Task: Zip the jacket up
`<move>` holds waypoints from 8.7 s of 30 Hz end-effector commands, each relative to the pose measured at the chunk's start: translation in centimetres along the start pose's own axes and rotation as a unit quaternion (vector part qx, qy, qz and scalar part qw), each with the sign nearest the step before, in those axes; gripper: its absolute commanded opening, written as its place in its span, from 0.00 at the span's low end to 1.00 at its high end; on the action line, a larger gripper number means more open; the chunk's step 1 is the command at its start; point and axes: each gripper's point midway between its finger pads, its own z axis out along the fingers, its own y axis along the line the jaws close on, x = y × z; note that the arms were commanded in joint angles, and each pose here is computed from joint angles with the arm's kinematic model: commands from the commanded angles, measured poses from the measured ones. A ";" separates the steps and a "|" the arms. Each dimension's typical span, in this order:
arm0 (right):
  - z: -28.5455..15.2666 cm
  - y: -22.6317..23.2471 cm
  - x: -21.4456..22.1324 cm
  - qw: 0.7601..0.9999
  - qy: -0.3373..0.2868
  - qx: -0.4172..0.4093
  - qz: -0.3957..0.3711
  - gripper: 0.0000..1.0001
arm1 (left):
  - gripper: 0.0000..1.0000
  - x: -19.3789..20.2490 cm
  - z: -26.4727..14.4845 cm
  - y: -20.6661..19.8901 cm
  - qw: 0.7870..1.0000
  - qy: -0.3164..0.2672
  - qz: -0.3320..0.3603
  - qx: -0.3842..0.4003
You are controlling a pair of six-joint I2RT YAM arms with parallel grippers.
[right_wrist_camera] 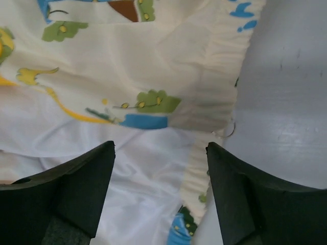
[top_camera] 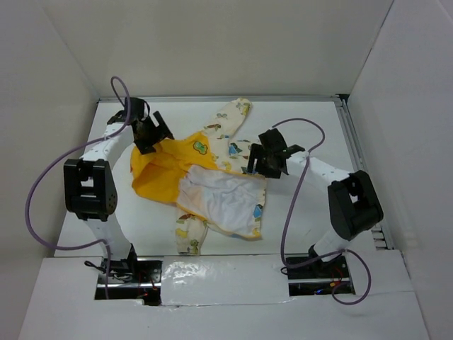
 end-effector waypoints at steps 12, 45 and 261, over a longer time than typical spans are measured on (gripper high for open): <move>-10.2 1.5 9.1 0.994 -0.060 -0.036 -0.082 1.00 | 0.99 15.1 -10.0 1.2 0.997 0.036 0.011 0.066; -11.0 4.2 14.1 0.984 -0.054 -0.048 -0.162 0.00 | 0.00 15.9 -6.4 0.1 0.999 0.041 0.017 0.018; -6.8 7.2 10.6 0.938 -0.089 -0.316 -0.108 0.00 | 0.28 32.6 -9.8 -4.7 0.917 0.179 0.332 0.128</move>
